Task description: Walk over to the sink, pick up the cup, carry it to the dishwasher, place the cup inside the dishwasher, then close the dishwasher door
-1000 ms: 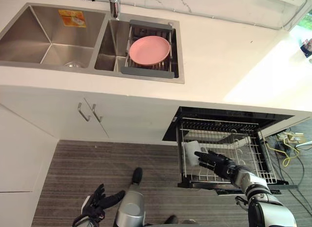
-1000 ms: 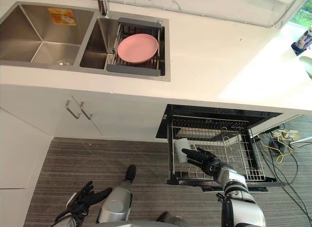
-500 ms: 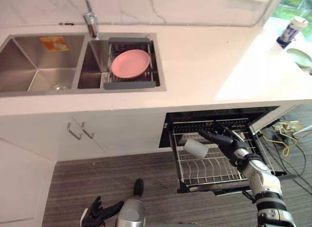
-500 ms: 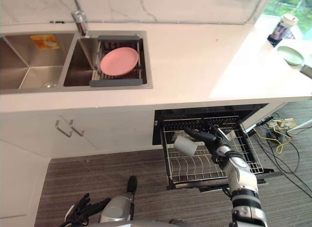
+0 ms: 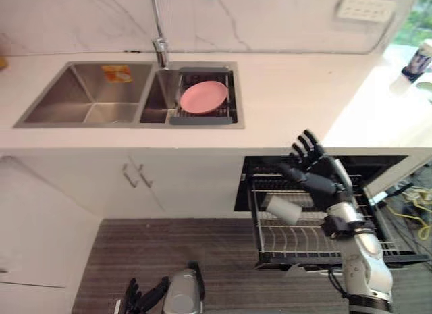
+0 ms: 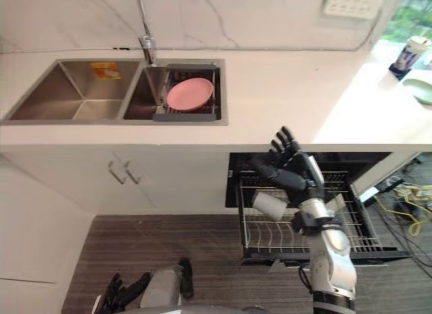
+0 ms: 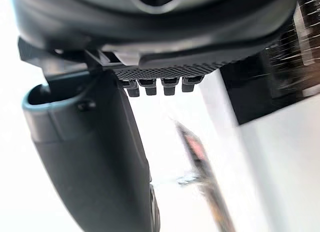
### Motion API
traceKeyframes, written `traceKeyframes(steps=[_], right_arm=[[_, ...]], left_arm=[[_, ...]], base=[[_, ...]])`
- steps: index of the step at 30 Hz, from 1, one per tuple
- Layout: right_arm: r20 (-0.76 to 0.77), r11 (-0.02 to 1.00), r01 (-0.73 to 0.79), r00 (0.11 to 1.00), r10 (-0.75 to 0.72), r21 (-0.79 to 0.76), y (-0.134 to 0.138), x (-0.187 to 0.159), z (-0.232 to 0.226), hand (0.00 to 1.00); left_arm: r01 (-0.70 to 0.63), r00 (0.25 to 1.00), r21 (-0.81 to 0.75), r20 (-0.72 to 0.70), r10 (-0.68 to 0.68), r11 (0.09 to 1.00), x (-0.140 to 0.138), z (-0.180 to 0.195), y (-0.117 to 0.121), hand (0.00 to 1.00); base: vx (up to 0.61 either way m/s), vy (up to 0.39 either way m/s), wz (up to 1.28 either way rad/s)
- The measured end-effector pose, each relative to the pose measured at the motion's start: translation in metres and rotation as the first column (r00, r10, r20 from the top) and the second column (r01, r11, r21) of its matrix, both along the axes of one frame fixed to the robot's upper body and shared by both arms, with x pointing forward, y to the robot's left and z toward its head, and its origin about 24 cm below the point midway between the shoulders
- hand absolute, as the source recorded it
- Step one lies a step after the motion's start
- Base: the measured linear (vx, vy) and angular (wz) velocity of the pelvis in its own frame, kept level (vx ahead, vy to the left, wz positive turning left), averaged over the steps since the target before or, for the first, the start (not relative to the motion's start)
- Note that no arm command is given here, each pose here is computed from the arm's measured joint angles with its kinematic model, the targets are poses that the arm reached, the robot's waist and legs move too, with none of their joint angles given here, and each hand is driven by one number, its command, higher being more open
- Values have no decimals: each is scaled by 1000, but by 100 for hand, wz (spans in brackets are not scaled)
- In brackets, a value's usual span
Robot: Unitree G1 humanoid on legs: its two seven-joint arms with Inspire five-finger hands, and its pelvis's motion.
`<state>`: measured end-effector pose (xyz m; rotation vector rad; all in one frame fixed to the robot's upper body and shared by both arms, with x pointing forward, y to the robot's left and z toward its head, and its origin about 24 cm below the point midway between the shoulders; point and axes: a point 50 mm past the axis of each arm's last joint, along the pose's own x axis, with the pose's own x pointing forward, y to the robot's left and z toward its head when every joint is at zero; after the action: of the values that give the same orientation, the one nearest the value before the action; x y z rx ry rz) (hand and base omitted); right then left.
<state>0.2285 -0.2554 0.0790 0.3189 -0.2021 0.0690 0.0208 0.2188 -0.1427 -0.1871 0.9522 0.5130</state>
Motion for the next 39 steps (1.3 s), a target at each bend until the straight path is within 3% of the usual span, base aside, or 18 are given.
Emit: traceKeyframes(steps=[9,14,19,20,21,27,31,39], right_arm=[[29,983,164,985,-167,83,-7,-12,-1,100],[-6,968,235,972,-235,86,5,-44,1,100],[79,967,227,968,-236,116,1,-42,15,100],[96,966,232,965,-243,118,1,-41,18,100],[81,874,443,881,-465,199,-14,-48,19,100],[73,877,438,886,-459,198,-13,-48,17,100],[62,891,419,898,-435,177,-7,-57,8,100],[199,926,357,905,-376,126,10,-57,14,100]], left_arm=[[186,947,-179,-228,-225,966,-29,-19,-4,100],[503,814,33,-354,-460,864,1,-17,4,100],[591,756,83,-404,-515,802,0,-17,1,100],[590,757,93,-409,-510,802,0,-17,3,100],[561,766,76,-428,-481,825,-10,-16,9,100],[545,774,70,-425,-469,836,-12,-16,8,100],[450,813,7,-417,-406,893,-22,-18,11,100],[68,957,-115,-273,-98,991,-31,-21,11,100]], base=[[5,90,78],[79,-41,123],[130,-74,22],[85,-55,-8],[50,-38,-7],[0,-7,-9],[8,-70,-8],[-37,-57,1]])
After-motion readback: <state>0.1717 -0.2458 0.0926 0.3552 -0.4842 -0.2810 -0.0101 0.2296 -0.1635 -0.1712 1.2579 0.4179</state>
